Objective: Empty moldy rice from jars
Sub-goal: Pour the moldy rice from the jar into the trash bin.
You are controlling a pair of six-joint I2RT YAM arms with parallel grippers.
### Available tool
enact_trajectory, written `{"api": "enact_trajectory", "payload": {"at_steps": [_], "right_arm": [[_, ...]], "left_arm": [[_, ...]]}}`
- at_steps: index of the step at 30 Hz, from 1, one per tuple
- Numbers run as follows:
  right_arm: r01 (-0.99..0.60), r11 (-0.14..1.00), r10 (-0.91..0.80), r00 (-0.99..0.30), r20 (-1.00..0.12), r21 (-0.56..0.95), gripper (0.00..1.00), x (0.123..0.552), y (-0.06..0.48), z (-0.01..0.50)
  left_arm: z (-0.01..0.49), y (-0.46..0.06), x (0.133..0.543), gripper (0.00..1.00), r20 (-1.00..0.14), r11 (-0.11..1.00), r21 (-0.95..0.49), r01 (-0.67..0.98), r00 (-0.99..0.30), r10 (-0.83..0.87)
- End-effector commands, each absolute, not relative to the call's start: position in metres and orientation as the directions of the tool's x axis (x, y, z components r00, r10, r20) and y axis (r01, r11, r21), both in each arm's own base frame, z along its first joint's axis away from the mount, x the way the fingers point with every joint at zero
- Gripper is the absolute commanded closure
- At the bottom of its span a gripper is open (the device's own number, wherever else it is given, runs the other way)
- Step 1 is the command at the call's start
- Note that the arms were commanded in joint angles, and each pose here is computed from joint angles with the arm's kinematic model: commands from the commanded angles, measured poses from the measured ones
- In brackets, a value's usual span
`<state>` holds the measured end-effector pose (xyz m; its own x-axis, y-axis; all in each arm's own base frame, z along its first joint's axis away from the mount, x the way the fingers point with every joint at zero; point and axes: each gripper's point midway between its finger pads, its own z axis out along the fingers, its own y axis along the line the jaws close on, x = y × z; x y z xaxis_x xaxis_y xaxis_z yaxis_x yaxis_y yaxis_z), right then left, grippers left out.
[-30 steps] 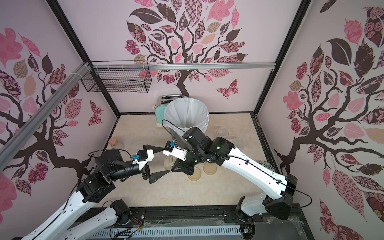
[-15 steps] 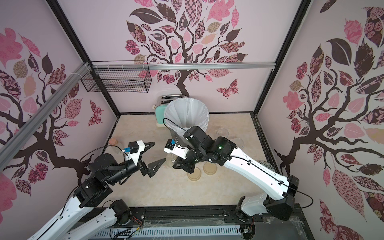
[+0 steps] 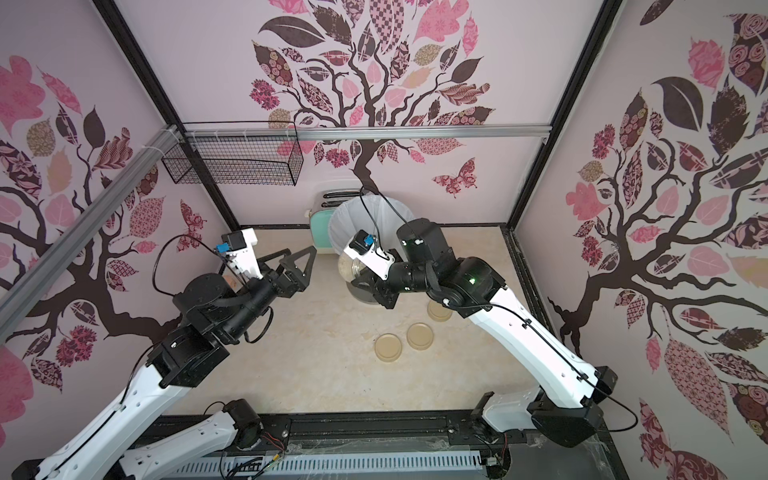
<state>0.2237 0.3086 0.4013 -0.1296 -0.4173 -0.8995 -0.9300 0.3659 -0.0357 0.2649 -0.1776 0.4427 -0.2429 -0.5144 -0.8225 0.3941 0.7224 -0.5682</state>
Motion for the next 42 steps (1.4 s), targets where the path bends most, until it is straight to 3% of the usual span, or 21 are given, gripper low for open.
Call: {"api": "enact_trajectory", "payload": {"at_steps": [1, 7, 20, 31, 42], "right_arm": [[-0.889, 0.428, -0.321, 0.018, -0.947, -0.162, 1.0, 0.249, 0.306, 0.45], [-0.858, 0.494, -0.261, 0.008, -0.965, -0.141, 1.0, 0.296, 0.293, 0.45], [-0.842, 0.524, -0.167, 0.047, -0.985, -0.129, 1.0, 0.351, 0.287, 0.47], [-0.844, 0.526, -0.096, 0.066, -0.993, -0.107, 1.0, 0.376, 0.279, 0.487], [-0.866, 0.492, -0.065, 0.065, -0.996, -0.088, 1.0, 0.382, 0.282, 0.491]], "left_arm": [[0.458, -0.173, 0.285, 0.02, -0.69, 0.624, -0.722, 0.298, -0.252, -0.678], [0.444, -0.184, 0.344, 0.02, -0.285, 0.248, -0.959, 0.141, -0.452, -0.845], [0.443, -0.233, 0.4, 0.02, 0.055, -0.1, -0.994, 0.039, -0.618, -0.784], [0.436, -0.27, 0.436, 0.02, 0.116, -0.126, -0.991, -0.037, -0.698, -0.707], [0.423, -0.304, 0.454, 0.02, 0.238, -0.221, -0.967, -0.125, -0.75, -0.617]]}}
